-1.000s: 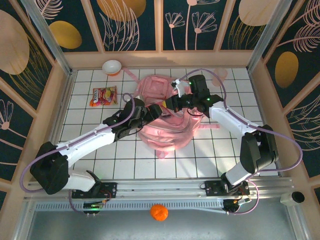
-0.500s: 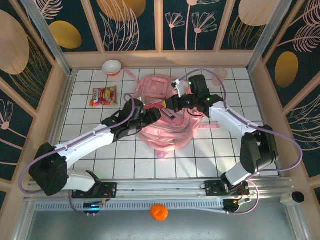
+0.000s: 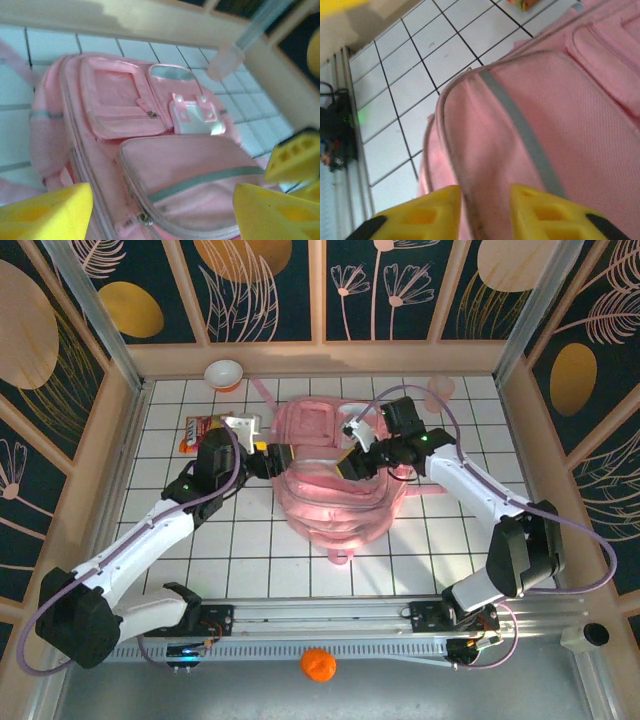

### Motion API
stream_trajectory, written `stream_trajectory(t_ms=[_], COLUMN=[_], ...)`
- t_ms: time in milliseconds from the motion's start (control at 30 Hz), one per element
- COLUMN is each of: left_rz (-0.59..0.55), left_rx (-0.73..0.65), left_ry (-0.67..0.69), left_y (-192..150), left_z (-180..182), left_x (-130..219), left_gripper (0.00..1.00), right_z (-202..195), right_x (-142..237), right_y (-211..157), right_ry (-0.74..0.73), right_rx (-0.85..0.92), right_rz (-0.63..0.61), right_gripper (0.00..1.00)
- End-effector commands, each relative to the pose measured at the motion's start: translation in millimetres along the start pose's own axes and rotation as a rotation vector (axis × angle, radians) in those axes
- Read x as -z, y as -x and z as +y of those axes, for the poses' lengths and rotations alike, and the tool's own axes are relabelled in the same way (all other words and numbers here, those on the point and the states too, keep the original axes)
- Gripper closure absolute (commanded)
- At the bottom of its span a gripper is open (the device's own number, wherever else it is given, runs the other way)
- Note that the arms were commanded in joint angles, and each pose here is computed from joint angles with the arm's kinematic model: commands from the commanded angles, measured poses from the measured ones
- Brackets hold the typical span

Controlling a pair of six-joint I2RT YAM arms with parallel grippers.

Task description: Pack the student bag

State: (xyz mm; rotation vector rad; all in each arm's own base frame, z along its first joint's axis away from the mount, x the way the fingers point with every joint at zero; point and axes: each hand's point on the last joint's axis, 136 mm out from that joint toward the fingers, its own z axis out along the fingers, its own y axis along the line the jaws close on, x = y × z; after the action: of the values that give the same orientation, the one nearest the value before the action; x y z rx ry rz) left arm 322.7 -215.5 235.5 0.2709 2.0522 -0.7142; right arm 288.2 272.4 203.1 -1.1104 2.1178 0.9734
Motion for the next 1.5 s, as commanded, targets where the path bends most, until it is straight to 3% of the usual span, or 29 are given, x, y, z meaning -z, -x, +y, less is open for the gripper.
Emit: stream_trajectory(t_ms=[0, 167, 333, 433, 667, 1067, 1233, 1367, 1467], left_rz=[0.145, 0.344, 0.307, 0.340, 0.323, 0.427, 0.476, 0.484, 0.457], left_rx=[-0.397, -0.771, -0.979, -0.986, -0.971, -0.947, -0.914, -0.917, -0.920], left_ry=[-0.163, -0.297, -0.285, -0.306, -0.362, -0.517, -0.593, -0.578, -0.564], left_y=[-25, -81, -99, -107, -107, -113, -125, -130, -127], left_z=[-23, -19, -1, 12, 28, 36, 32, 33, 31], left_x=[1, 14, 6, -1, -14, -52, -49, -43, -39], left_gripper=[0.25, 0.24, 0.22, 0.22, 0.24, 0.28, 0.49, 0.64, 0.71], right_z=[16, 14, -14, -15, 1, -1, -1, -2, 1], right_x=[21, 45, 54, 55, 56, 44, 44, 44, 44], right_y=[8, 10, -17, -31, -38, -62, -64, -65, -58], right_ry=[0.015, -0.106, -0.256, -0.288, -0.234, -0.218, -0.229, -0.232, -0.216], right_rx=[-0.058, -0.239, -0.569, -0.686, -0.665, -0.749, -0.744, -0.746, -0.720], right_rz=[-0.028, -0.166, -0.297, -0.307, -0.392, -0.358, -0.351, -0.351, -0.371], right_gripper=[0.61, 0.59, 0.57, 0.57, 0.57, 0.56, 0.56, 0.56, 0.56])
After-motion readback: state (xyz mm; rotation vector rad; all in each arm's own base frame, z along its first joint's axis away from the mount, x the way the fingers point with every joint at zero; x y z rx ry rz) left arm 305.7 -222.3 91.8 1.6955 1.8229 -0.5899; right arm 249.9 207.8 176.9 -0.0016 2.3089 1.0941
